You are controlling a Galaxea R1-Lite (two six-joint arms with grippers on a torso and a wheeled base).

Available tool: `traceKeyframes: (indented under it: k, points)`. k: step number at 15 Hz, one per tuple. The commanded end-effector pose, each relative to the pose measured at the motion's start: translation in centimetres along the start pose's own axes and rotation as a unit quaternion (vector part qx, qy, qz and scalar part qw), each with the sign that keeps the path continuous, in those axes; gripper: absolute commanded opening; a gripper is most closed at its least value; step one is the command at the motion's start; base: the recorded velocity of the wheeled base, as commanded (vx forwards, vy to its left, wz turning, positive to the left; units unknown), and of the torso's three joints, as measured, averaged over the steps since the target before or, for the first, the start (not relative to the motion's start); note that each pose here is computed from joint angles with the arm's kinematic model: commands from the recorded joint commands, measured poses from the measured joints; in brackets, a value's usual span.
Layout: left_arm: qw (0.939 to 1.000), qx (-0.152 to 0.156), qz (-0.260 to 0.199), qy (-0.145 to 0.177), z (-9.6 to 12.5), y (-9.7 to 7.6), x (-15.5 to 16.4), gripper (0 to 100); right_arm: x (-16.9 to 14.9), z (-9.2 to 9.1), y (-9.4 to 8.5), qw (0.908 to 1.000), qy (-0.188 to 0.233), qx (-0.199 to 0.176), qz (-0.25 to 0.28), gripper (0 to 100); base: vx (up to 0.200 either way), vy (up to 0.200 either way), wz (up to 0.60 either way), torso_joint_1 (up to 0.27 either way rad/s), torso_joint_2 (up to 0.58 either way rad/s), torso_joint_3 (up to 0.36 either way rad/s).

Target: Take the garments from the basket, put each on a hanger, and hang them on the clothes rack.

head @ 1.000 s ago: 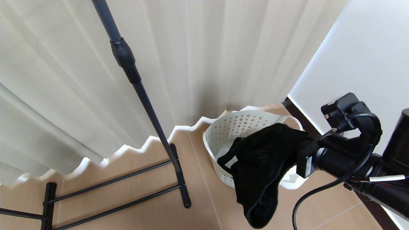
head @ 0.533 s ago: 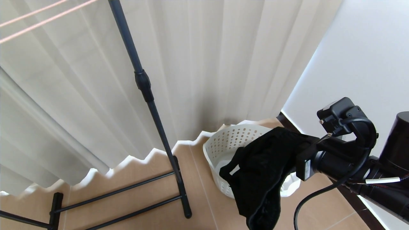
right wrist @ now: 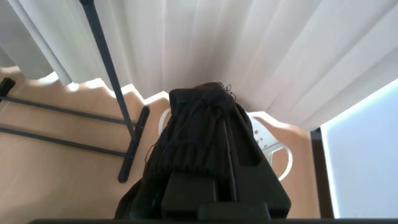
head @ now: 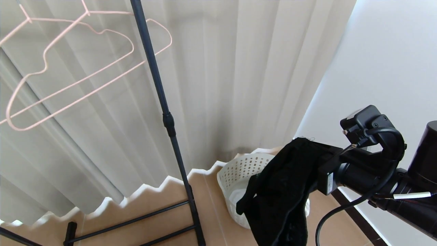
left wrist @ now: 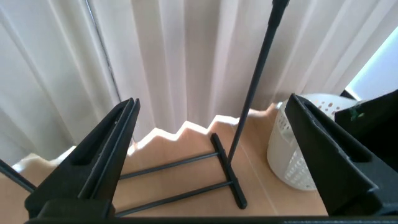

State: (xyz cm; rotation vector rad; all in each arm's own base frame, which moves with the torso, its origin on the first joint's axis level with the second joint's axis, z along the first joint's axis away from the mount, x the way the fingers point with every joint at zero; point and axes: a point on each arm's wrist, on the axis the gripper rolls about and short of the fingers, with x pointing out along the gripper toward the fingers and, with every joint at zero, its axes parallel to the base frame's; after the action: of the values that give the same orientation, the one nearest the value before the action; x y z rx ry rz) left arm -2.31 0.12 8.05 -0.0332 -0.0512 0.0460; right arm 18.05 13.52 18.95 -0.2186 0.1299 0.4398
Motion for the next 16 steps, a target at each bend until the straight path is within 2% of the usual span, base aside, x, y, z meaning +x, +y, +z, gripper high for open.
traceKeyframes:
  k: [1, 6, 16]
  points:
    - [1.0, 0.0, 0.0, 0.001, 0.0, 0.0, 0.01, 100, 0.09, 0.04, 0.01, 1.0, 0.0, 0.0, 0.0, 0, 0.0, 0.0, 0.0, 0.144, -0.49, -0.144]
    - [1.0, 0.001, -0.001, 0.001, 0.0, -0.01, 0.01, 100, -0.07, 0.22, -0.06, 1.0, -0.005, 0.001, -0.001, 0, 0.0, 0.0, 0.0, 0.169, -0.51, -0.186]
    - [1.0, 0.001, -0.002, 0.001, 0.0, -0.01, 0.01, 100, 0.01, -0.36, 0.05, 1.0, 0.007, -0.006, 0.002, 0, 0.0, 0.0, 0.0, 0.224, -0.57, -0.325]
